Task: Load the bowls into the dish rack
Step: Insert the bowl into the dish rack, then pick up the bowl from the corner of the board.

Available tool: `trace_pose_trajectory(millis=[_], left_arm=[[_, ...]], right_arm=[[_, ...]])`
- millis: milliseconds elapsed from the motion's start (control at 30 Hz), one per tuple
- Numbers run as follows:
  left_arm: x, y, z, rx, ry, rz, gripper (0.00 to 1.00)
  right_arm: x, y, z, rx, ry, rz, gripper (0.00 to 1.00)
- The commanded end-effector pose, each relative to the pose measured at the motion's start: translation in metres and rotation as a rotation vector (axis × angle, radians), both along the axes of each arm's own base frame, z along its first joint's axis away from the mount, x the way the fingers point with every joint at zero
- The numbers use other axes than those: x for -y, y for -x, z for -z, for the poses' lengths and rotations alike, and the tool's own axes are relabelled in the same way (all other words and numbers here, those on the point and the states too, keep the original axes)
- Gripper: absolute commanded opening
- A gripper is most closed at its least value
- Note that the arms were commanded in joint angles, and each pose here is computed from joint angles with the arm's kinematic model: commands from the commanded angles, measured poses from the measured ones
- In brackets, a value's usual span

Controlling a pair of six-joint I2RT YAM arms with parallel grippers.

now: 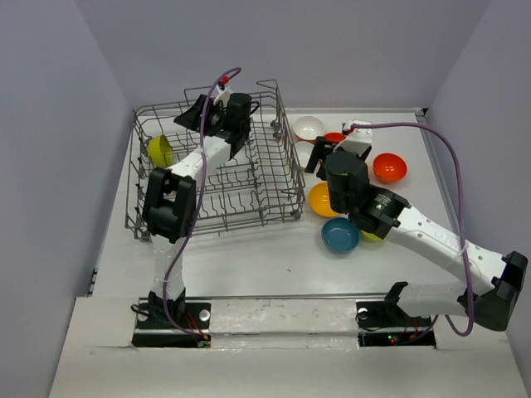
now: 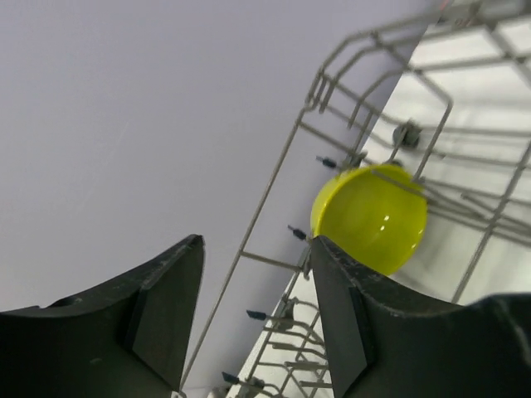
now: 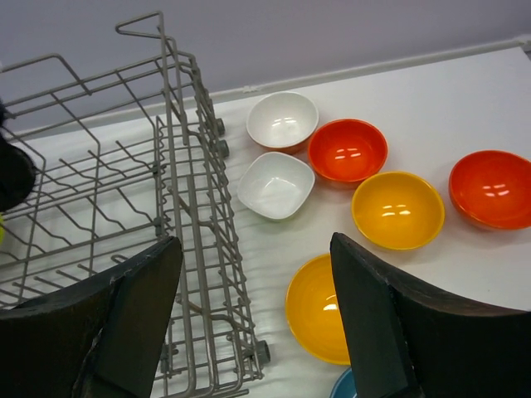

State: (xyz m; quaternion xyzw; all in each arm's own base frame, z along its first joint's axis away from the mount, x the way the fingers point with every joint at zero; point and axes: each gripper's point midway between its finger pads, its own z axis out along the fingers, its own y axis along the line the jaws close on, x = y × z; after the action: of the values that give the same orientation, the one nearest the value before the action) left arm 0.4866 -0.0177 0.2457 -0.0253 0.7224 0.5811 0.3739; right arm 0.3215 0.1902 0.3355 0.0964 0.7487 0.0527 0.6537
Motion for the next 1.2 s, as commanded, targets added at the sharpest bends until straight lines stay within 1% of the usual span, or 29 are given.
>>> trace_pose_trajectory(millis=[0, 33, 67, 133, 167, 200, 233, 267, 300, 367, 400, 433, 467, 533, 600, 633, 767, 900, 1067, 1167], left_arm=[[0.029, 0.015, -0.133, 0.373, 0.314, 0.173, 0.67], [0.042, 0.015, -0.122, 0.340, 0.447, 0.248, 0.67], [0.050, 0.020, -0.137, 0.366, 0.530, 0.299, 0.67], [0.068, 0.028, -0.145, 0.391, 0.644, 0.387, 0.65], [0.074, 0.035, -0.148, 0.398, 0.656, 0.415, 0.65], [0.085, 0.051, -0.153, 0.426, 0.674, 0.467, 0.65], [0.090, 0.060, -0.156, 0.438, 0.687, 0.489, 0.65], [0.094, 0.073, -0.168, 0.477, 0.744, 0.526, 0.65], [0.100, 0.080, -0.158, 0.443, 0.772, 0.547, 0.65], [0.110, 0.088, -0.152, 0.424, 0.849, 0.603, 0.65], [0.106, 0.100, -0.162, 0.456, 0.883, 0.628, 0.65], [0.113, 0.103, -0.148, 0.426, 0.905, 0.659, 0.66], [0.108, 0.113, -0.156, 0.453, 0.924, 0.678, 0.66], [0.109, 0.119, -0.150, 0.448, 0.945, 0.701, 0.66], [0.104, 0.128, -0.155, 0.467, 0.958, 0.717, 0.66], [0.103, 0.129, -0.151, 0.463, 0.956, 0.717, 0.66], [0.095, 0.138, -0.155, 0.479, 0.944, 0.723, 0.67], [0.088, 0.146, -0.164, 0.522, 0.945, 0.733, 0.69], [0.088, 0.148, -0.167, 0.530, 0.958, 0.746, 0.69], [0.087, 0.148, -0.164, 0.533, 0.953, 0.738, 0.69]], right_arm=[[0.016, -0.008, -0.017, 0.049, -0.018, 0.112, 0.78], [0.016, -0.009, -0.016, 0.046, -0.016, 0.118, 0.78], [0.021, -0.012, -0.014, 0.038, -0.014, 0.134, 0.78], [0.028, -0.020, -0.004, 0.005, 0.002, 0.167, 0.78], [0.034, -0.024, 0.002, -0.013, 0.010, 0.186, 0.79], [0.048, -0.033, 0.014, -0.055, 0.021, 0.223, 0.80], [0.045, -0.031, 0.017, -0.075, 0.012, 0.205, 0.80], [0.067, -0.040, 0.026, -0.108, 0.003, 0.253, 0.80], [0.072, -0.040, 0.040, -0.160, -0.017, 0.241, 0.79], [0.099, -0.041, 0.049, -0.187, -0.031, 0.300, 0.79], [0.108, -0.035, 0.050, -0.199, -0.023, 0.314, 0.79], [0.118, -0.031, 0.055, -0.206, -0.023, 0.350, 0.79], [0.133, -0.030, 0.057, -0.216, -0.027, 0.388, 0.79], [0.147, -0.023, 0.064, -0.248, -0.051, 0.415, 0.80], [0.164, -0.014, 0.078, -0.294, -0.053, 0.458, 0.80], [0.166, -0.010, 0.081, -0.298, -0.078, 0.463, 0.81], [0.189, 0.008, 0.108, -0.364, -0.097, 0.528, 0.81], [0.212, 0.018, 0.131, -0.415, -0.130, 0.581, 0.82], [0.217, 0.011, 0.153, -0.472, -0.181, 0.564, 0.83], [0.219, -0.002, 0.150, -0.442, -0.210, 0.564, 0.82]])
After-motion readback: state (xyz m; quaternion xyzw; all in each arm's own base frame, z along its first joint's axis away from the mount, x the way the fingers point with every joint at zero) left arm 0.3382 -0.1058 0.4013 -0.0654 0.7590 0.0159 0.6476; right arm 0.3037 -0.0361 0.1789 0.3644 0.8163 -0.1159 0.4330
